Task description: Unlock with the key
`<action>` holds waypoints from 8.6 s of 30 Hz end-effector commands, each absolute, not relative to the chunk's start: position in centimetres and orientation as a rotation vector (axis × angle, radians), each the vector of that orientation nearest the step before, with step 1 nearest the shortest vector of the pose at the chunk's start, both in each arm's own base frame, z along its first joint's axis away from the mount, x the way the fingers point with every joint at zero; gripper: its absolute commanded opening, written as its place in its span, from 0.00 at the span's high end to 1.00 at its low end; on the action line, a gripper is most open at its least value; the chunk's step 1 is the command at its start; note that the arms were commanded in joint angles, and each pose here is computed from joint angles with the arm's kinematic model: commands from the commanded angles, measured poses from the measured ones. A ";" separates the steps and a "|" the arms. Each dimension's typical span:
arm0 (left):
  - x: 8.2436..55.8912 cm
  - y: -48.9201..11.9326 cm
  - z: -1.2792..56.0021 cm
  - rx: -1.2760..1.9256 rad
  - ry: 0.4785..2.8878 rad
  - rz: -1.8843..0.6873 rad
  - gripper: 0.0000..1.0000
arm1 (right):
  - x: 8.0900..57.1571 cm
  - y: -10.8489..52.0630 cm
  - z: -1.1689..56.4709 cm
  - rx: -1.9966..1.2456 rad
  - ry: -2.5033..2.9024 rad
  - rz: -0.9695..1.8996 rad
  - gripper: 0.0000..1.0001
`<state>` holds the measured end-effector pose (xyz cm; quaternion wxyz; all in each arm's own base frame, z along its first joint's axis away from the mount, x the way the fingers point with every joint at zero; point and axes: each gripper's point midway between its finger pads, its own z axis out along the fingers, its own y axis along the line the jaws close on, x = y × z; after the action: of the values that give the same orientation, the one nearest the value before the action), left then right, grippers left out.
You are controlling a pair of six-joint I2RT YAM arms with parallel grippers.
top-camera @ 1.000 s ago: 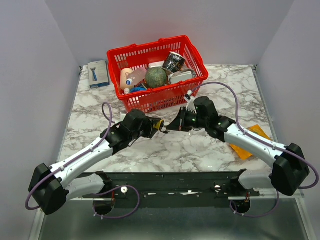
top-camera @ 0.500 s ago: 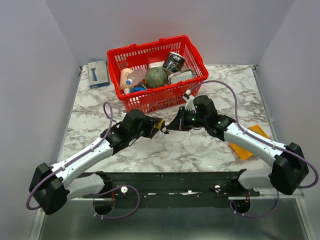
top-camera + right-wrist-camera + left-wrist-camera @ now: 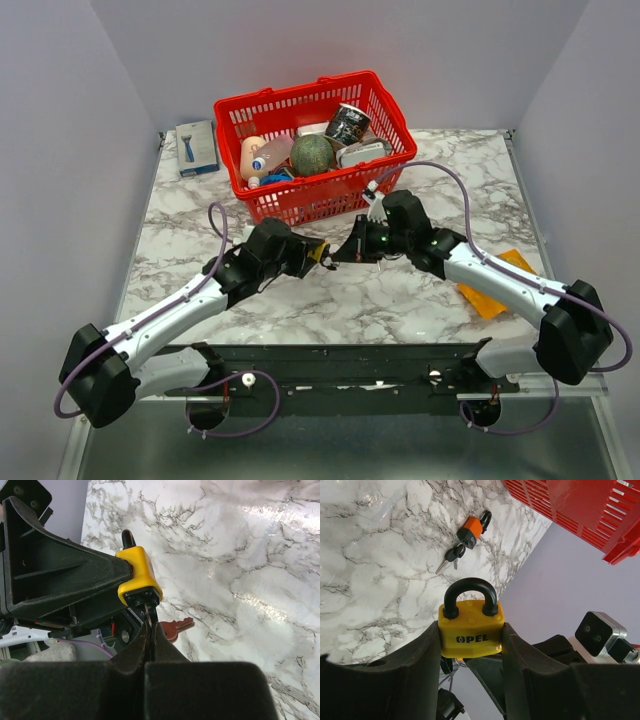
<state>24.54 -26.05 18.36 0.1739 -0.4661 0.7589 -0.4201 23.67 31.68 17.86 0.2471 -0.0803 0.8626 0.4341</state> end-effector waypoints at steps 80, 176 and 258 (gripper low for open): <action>21.9 -36.4 33.3 -0.026 2.093 -1.559 1.00 | 25.5 17.4 29.1 0.226 1.942 0.929 0.17; 24.5 -32.2 29.4 0.565 2.106 -0.273 1.00 | 25.0 24.6 29.4 0.006 2.251 1.166 0.76; 38.9 -32.8 3.8 -0.137 2.677 -0.269 1.00 | 21.8 8.8 30.4 0.574 1.954 0.699 0.08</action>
<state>32.65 -34.19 3.80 0.1738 0.0186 0.9794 -0.1013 21.76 9.57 31.64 0.4813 0.2249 0.7876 0.3121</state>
